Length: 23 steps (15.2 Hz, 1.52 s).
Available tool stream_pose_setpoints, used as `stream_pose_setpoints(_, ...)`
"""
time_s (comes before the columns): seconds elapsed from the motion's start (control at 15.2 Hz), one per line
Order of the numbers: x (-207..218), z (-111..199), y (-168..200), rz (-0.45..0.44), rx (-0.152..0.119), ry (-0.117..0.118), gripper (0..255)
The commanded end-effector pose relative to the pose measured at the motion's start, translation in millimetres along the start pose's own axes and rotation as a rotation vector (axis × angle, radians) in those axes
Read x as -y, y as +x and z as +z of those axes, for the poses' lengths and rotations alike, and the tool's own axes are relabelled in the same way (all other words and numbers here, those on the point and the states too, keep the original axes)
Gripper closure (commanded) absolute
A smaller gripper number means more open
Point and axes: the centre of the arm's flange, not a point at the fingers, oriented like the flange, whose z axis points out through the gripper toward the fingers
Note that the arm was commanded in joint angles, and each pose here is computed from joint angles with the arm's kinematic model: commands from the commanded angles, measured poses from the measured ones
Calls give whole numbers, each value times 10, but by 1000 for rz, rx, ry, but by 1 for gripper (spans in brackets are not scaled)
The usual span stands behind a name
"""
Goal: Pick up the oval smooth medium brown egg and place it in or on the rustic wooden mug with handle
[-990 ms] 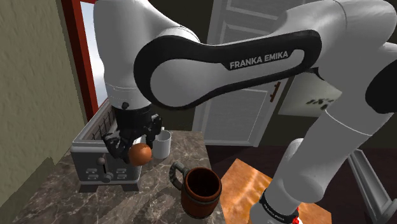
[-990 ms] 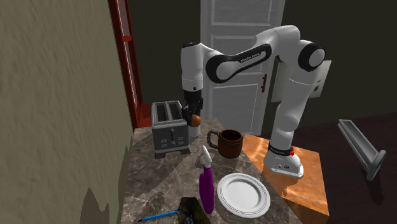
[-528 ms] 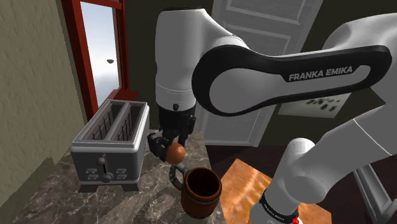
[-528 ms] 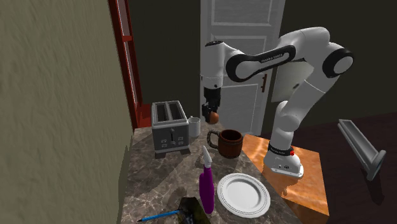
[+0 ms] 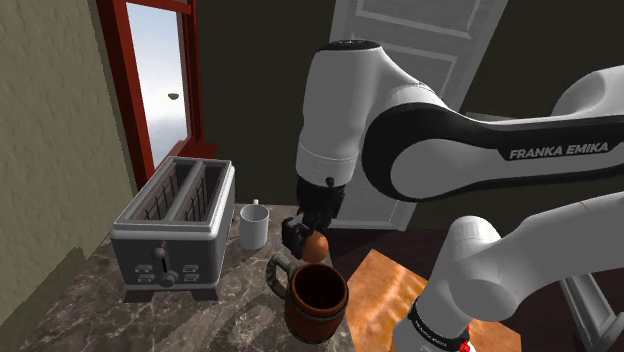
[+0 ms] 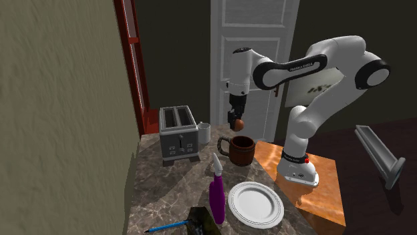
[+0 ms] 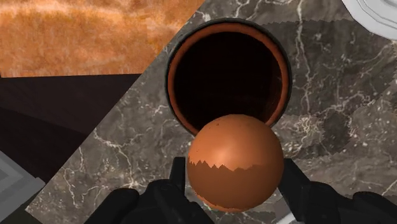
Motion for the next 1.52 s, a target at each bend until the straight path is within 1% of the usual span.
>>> stream_pose_setpoints(0.0, 1, 101, -20, 0, 0, 0, 255)
stream_pose_setpoints(0.59, 37, 551, -42, 0, 0, 0, 255)
stream_pose_setpoints(1.12, 37, 551, -42, 0, 0, 0, 255)
stream_pose_setpoints(1.19, 37, 551, -42, 0, 0, 0, 0)
stream_pose_setpoints(1.45, 38, 551, -42, 0, 0, 0, 0)
